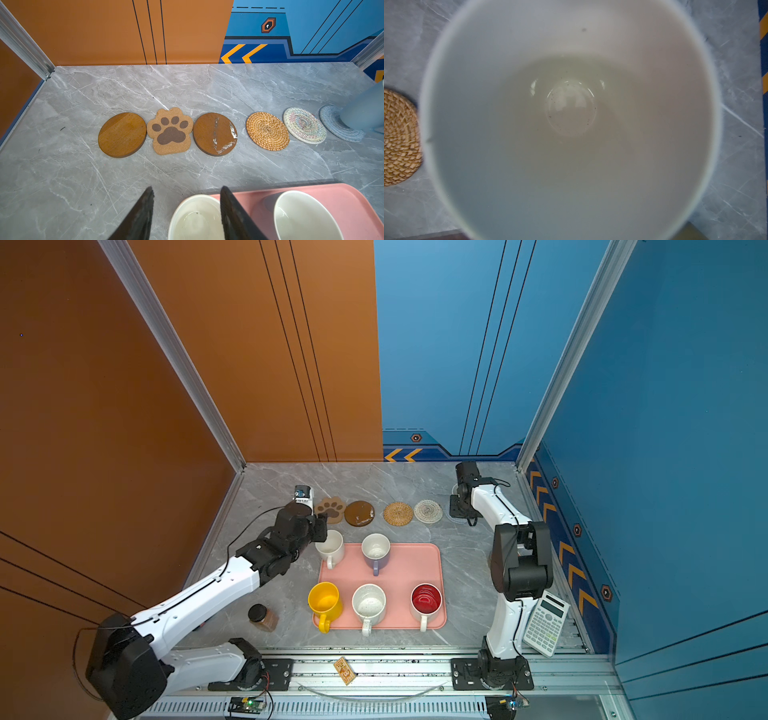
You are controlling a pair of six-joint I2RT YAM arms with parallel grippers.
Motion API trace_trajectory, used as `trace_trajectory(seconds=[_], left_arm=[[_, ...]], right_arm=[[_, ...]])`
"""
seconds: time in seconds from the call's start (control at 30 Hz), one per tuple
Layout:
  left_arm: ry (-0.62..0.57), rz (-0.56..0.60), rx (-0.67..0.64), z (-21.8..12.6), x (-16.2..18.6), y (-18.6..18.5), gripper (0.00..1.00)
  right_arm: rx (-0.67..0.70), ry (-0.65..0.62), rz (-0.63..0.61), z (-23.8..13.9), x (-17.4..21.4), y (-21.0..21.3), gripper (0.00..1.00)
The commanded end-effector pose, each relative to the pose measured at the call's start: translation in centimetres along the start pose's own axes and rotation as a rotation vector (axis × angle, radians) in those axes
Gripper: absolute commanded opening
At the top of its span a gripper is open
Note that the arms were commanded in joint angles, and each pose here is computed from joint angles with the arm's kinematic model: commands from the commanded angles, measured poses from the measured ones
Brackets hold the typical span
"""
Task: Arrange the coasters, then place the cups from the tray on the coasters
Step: 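Lower the blue-handled white mug onto the pale blue coaster with the right gripper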
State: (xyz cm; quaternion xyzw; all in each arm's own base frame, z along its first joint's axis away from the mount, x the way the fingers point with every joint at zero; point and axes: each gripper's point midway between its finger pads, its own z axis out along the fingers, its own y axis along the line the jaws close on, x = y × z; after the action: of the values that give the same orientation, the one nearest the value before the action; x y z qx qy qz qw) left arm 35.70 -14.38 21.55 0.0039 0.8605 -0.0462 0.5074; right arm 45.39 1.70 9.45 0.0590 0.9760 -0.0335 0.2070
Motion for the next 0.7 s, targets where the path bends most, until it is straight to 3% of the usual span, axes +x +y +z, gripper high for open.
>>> trace_trajectory(seconds=[0.0,0.67], left_arm=[[0.006,-0.012,-0.010,0.3,0.1,0.4,0.53],[0.008,-0.012,-0.014,0.2,0.2,0.6,0.53]], right_arm=[[0.023,-0.076,-0.003,-0.8,-2.6,-0.1,0.00],[0.037,-0.042,-0.011,0.4,-2.0,-0.1,0.00]])
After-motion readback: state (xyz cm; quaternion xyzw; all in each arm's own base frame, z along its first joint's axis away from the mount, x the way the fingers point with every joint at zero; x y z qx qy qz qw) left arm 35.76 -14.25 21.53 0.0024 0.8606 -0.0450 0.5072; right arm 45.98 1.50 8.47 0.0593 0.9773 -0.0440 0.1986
